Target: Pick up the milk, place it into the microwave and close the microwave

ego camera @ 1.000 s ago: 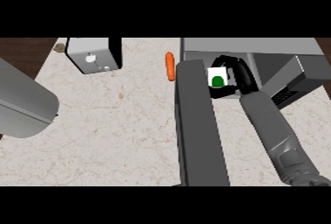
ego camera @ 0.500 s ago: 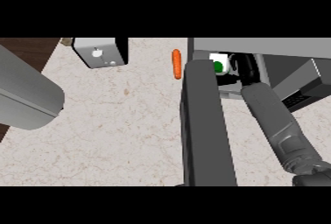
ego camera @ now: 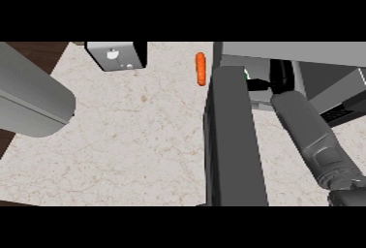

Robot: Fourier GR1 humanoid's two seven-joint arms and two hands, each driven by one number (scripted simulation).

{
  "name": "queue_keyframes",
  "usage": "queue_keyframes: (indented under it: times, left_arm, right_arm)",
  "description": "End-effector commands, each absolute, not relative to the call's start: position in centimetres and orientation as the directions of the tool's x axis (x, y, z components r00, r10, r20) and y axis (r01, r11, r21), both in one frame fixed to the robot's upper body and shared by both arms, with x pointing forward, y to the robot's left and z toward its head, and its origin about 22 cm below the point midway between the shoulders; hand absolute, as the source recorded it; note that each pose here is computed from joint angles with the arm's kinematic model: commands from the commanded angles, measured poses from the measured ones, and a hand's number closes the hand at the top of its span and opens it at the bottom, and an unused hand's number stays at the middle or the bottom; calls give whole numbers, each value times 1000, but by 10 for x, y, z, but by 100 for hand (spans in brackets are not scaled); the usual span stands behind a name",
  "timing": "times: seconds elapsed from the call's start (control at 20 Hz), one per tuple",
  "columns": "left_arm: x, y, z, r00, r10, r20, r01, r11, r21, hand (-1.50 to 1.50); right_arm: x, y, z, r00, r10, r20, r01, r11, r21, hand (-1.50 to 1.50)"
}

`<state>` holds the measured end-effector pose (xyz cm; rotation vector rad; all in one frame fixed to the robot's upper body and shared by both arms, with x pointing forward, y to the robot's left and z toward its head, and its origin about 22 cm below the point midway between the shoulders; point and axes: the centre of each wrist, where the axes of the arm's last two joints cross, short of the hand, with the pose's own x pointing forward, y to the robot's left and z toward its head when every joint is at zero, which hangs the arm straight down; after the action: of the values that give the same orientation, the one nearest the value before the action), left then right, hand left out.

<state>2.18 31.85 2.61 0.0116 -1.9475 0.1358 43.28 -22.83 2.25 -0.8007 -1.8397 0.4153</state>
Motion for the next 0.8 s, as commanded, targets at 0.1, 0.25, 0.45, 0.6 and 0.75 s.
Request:
queue_keyframes:
  times: [0.1,0.25,0.45,0.6,0.75]
  left_arm:
    - [32,316,27,-371,49,927,-43,997,-70,-150]
    - [38,312,29,-362,63,930,11,998,-64,-150]
    - [42,310,27,-356,73,931,30,997,-67,-150]
    - [44,307,26,-362,75,929,34,997,-68,-150]
    - [43,283,20,-353,104,930,55,994,-90,-150]
  right_arm:
    - [431,-231,19,-232,674,701,266,737,-621,-150]
    - [431,-215,16,-255,653,713,239,757,-608,-150]
    - [432,-227,18,-299,586,753,182,810,-558,-150]
    - [425,-232,7,-310,529,790,141,848,-512,-150]
    - [422,-230,1,-323,481,815,112,875,-471,-150]
